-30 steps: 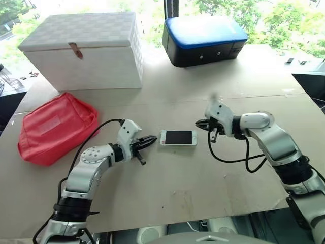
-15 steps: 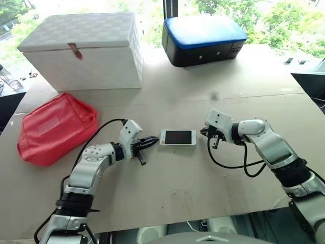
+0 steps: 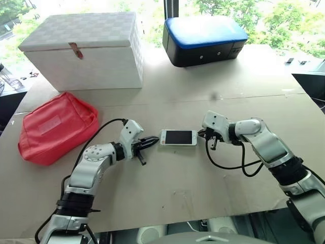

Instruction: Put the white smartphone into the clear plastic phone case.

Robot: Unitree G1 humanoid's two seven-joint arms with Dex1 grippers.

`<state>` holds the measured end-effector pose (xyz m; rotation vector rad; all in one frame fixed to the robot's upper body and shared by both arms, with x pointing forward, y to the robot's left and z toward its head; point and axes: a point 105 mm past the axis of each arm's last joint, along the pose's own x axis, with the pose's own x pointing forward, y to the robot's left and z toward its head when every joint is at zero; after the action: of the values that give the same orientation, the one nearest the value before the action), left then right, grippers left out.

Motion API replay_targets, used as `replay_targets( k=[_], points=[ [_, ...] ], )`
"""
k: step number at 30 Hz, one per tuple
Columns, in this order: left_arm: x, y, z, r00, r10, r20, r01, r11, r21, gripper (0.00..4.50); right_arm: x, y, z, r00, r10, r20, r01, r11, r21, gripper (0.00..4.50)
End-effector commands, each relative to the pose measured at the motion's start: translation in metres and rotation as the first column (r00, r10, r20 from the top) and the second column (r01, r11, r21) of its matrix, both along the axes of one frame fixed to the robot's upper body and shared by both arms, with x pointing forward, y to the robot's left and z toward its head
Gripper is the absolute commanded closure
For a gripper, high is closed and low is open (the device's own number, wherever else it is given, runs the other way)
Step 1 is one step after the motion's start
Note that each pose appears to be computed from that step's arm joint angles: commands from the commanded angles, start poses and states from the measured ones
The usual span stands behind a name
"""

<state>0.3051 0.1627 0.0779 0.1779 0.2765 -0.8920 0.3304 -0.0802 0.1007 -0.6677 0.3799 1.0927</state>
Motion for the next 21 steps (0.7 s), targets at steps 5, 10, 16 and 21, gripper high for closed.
replay_targets(
  k=[5, 10, 16, 21],
  points=[
    [0.0, -0.003, 0.004, 1.0, -0.009, 0.014, 0.009, 1.0, 0.021, 4.47, -0.001, 0.01, 0.022, 0.997, 0.034, 0.069, -0.036, 0.999, 0.028, 4.5],
    [0.001, -0.003, 0.005, 1.0, -0.016, 0.016, 0.015, 1.0, 0.026, 4.47, -0.001, 0.02, 0.024, 0.996, 0.053, 0.072, -0.057, 0.997, 0.05, 4.5],
    [0.001, -0.006, 0.006, 1.0, -0.023, 0.019, 0.022, 0.999, 0.025, 4.47, -0.003, 0.031, 0.017, 0.993, 0.104, 0.061, -0.106, 0.994, 0.035, 4.5],
    [0.0, -0.008, 0.007, 0.999, -0.025, 0.02, 0.024, 0.999, 0.021, 4.47, -0.002, 0.037, 0.012, 0.991, 0.118, 0.058, -0.12, 0.992, 0.035, 4.5]
  ],
)
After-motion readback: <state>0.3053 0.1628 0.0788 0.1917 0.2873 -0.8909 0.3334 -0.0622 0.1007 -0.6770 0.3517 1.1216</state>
